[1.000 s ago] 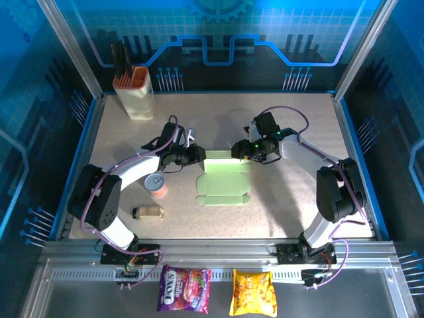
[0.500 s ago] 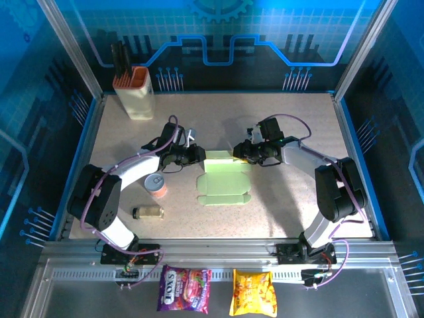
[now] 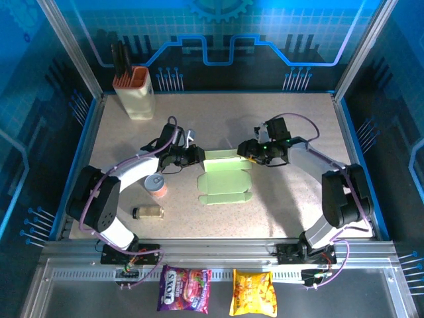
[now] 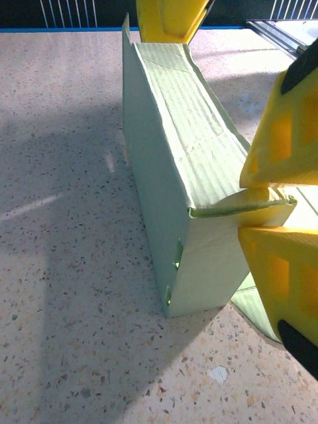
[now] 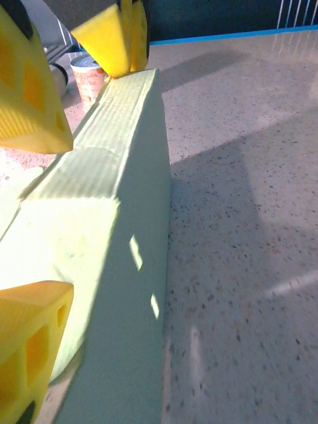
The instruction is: Fold the paper box
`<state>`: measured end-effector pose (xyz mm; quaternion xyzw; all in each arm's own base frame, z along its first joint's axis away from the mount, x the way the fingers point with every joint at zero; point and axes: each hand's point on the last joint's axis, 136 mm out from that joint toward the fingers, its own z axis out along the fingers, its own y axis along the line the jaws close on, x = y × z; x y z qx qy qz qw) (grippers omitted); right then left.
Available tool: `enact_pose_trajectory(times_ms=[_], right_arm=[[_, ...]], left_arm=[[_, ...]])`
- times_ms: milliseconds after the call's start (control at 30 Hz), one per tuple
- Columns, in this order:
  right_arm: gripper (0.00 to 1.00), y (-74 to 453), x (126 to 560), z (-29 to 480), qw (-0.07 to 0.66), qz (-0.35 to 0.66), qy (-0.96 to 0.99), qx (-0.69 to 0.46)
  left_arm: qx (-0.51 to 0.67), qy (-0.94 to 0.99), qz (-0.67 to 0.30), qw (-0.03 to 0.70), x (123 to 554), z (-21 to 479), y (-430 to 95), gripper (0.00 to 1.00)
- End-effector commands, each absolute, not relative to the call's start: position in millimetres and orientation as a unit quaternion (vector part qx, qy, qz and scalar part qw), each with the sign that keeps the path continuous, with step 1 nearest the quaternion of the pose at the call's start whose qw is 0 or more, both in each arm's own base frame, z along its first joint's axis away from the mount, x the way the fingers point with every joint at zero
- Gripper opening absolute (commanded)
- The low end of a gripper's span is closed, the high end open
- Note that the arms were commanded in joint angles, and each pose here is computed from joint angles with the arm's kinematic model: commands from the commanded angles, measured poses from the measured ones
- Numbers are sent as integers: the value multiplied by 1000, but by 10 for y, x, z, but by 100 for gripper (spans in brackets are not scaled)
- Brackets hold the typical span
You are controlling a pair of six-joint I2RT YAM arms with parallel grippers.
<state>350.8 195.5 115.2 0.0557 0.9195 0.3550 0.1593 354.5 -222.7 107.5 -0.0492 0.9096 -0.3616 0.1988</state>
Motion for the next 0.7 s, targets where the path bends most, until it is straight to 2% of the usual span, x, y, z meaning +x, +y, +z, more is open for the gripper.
enact_pose_trajectory(times_ms=[0,267,400,667], right_arm=[[56,1715,3397,1162,173,320,929,64],[59,1589,3331,923,171,309,932,83],[65,1627,3362,776,168,321,928,91],[67,1736,3547,733,188,354,911,98]], left_arm=[[-77,920,-337,187,3475,949,-2089,22],[-92,914,-343,195,3482,978,-2009,22],[-103,912,-345,198,3477,982,-1947,22],[-106,910,-349,196,3475,968,-1938,22]])
